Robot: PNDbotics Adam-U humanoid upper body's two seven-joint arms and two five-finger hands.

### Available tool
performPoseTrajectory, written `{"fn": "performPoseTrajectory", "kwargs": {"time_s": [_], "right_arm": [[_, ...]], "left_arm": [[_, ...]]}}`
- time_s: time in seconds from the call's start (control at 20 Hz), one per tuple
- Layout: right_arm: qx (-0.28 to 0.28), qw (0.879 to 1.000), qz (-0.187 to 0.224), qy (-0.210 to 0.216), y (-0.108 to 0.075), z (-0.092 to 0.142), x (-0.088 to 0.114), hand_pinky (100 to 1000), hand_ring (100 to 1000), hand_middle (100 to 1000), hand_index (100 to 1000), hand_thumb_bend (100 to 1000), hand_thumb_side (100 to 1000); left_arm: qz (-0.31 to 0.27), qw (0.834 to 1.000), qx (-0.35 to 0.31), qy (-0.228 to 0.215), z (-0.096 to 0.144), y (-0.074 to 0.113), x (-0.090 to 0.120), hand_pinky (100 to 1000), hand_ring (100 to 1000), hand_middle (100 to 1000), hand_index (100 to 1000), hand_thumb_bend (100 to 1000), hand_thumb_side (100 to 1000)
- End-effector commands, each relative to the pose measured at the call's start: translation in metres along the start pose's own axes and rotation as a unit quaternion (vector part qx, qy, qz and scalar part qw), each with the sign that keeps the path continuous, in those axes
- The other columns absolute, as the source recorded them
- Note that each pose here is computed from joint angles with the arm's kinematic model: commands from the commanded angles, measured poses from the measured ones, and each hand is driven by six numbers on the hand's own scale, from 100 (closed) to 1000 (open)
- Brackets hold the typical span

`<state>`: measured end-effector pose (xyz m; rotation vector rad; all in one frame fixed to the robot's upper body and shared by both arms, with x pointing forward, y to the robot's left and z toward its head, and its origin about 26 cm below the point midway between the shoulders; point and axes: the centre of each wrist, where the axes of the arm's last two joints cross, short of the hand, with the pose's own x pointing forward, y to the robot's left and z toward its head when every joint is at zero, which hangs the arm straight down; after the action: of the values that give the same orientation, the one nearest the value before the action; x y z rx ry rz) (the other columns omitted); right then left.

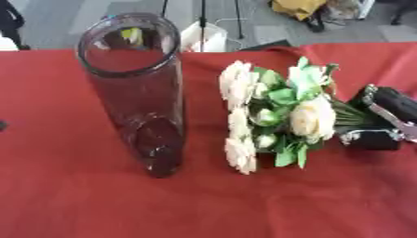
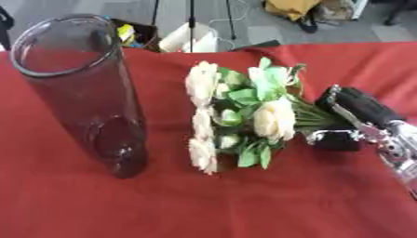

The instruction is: Arrange flowers into the vase.

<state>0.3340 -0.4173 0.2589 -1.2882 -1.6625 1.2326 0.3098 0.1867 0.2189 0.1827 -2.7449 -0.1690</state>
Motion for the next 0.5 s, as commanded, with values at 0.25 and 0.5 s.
{"fn": "performPoseTrajectory", "kwargs": {"time_s": [0.25,0.5], "right_arm": [[-0.038,0.999,-0.005,-0.012,-0.0149,-0.0005,-0.001,291,264,100,153,100,610],[-0.083,0.996,-0.014,-0.007,-0.0165,0.0001,-0.0026,262,234,100,117,100,767]], "left_arm": [[-0.001,1.0,-0.006,-0.011,-0.0035,0.0004,0.005,718,608,795,872,100,1000],[-0.002,1.0,-0.007,-0.011,-0.0036,0.0005,0.005,718,607,795,872,100,1000]]}}
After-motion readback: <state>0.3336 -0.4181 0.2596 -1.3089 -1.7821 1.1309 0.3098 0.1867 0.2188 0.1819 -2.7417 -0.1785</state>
